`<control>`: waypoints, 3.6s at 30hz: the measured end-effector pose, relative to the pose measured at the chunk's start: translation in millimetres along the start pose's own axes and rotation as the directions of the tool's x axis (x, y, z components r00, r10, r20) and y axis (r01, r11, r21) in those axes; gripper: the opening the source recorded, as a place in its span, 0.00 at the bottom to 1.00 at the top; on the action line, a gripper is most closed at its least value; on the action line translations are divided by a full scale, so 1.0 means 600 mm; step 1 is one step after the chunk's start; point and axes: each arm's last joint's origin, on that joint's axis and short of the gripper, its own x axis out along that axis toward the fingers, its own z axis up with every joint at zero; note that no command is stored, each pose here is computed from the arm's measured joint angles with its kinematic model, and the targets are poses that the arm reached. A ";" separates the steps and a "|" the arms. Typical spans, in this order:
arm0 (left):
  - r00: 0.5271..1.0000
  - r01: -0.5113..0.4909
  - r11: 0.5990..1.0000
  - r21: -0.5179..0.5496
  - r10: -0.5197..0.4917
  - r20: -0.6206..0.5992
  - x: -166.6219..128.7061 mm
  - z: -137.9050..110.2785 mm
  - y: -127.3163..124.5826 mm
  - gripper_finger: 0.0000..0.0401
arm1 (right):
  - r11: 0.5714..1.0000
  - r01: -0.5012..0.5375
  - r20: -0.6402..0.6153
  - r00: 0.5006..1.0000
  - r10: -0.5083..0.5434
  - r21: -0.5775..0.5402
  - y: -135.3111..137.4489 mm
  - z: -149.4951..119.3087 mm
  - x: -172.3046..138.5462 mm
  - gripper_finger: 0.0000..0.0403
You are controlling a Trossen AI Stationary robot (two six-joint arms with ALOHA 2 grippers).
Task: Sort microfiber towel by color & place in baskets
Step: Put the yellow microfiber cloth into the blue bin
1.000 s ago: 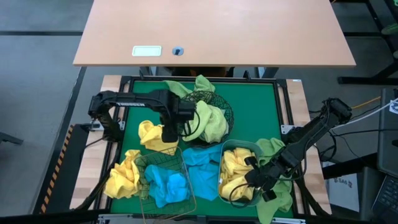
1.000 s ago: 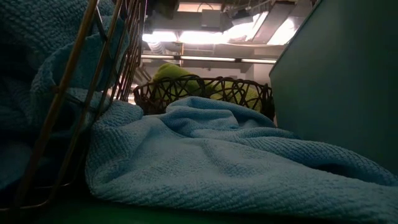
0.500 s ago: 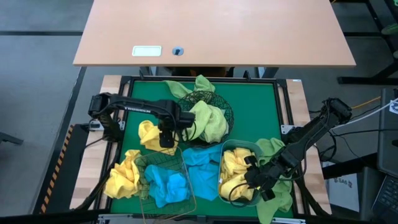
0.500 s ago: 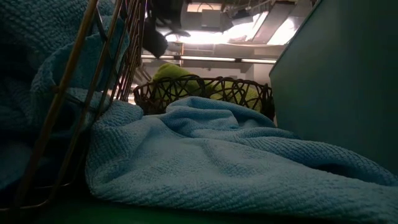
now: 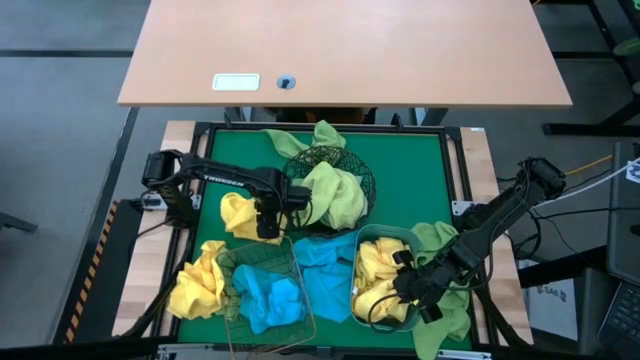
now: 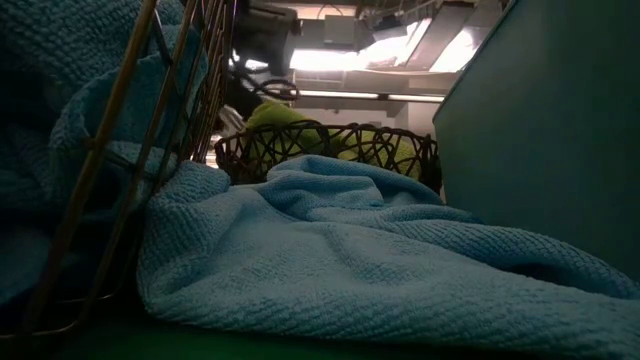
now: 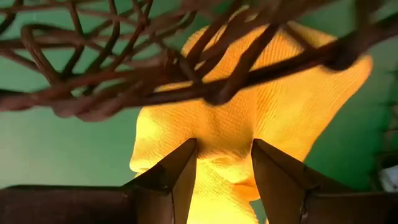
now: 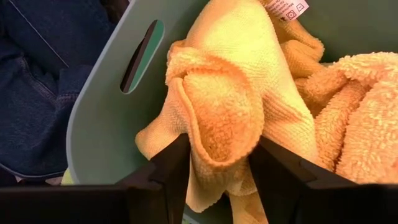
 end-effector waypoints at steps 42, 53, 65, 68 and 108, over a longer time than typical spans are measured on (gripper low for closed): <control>0.905 -0.017 1.000 -0.022 0.025 0.424 -0.285 -0.061 0.031 0.00 | 0.999 -0.031 0.067 0.997 0.032 -0.014 0.027 0.073 -0.093 0.40; 0.632 0.066 0.998 -0.019 -0.027 0.775 -0.398 -0.065 0.031 0.00 | 0.990 0.139 0.067 0.988 -0.138 -0.011 0.022 0.087 -0.142 0.40; 0.213 0.091 0.985 0.144 -0.160 0.964 -0.467 -0.037 -0.017 0.00 | 0.965 0.261 0.052 0.964 -0.260 -0.019 0.018 0.096 -0.202 0.40; 0.117 0.062 0.982 0.179 -0.186 0.976 -0.484 -0.039 -0.032 0.00 | 0.957 0.288 0.047 0.957 -0.287 -0.023 0.016 0.097 -0.214 0.40; 0.356 -0.049 0.932 0.359 -0.320 0.878 -0.232 0.251 -0.222 0.00 | 0.890 0.457 0.138 0.881 -0.453 0.001 0.000 0.096 -0.367 0.40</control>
